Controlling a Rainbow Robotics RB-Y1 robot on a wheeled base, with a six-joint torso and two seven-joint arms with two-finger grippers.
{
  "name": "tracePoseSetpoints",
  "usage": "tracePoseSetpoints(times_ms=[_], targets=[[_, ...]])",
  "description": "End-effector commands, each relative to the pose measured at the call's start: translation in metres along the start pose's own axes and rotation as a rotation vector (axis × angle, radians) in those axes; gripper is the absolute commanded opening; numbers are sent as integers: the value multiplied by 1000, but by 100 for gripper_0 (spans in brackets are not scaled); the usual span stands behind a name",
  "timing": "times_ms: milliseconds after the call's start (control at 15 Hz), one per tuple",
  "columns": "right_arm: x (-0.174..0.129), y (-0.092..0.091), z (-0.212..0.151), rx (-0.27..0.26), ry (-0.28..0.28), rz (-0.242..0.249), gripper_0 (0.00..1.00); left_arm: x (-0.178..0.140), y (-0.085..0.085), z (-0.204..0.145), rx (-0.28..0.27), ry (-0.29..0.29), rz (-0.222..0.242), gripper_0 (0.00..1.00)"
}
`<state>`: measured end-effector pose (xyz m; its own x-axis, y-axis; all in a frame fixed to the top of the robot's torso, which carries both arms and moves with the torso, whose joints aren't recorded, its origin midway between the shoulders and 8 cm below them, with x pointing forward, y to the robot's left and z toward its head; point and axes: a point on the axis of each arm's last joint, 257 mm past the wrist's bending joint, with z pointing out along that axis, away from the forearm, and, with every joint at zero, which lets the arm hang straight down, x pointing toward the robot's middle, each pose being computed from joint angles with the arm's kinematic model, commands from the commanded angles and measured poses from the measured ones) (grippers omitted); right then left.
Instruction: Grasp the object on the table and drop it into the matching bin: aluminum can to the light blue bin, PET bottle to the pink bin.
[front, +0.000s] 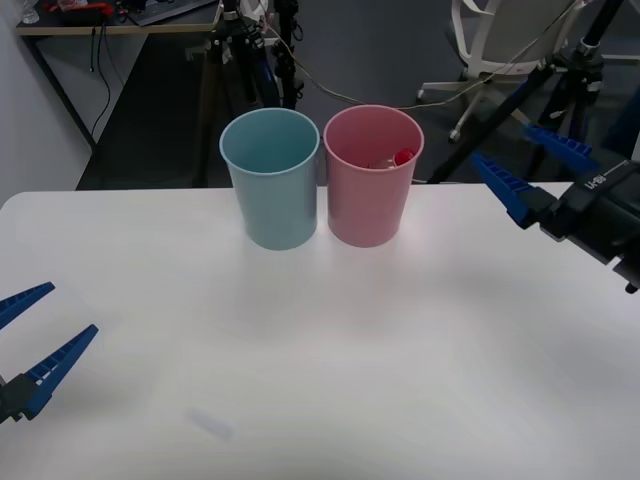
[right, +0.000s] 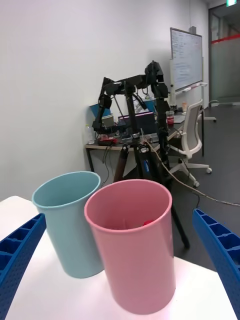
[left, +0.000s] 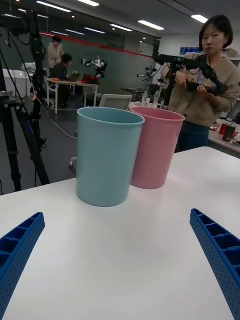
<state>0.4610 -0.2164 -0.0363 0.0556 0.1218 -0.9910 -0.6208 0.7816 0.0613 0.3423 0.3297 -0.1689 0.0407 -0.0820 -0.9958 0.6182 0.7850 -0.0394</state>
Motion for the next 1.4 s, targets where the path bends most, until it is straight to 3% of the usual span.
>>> tracePoseSetpoints(times_ms=[67,400,733,933,1400], targets=[[16,9,-19,-26,-1,11,100,0,0,0,0,0,0,100],[53,21,-62,-25,34,28,100,0,0,0,0,0,0,100],[84,20,-87,45,59,27,100,0,0,0,0,0,0,100],[92,17,-95,82,61,20,100,0,0,0,0,0,0,100],[101,31,-102,75,72,40,100,0,0,0,0,0,0,100]])
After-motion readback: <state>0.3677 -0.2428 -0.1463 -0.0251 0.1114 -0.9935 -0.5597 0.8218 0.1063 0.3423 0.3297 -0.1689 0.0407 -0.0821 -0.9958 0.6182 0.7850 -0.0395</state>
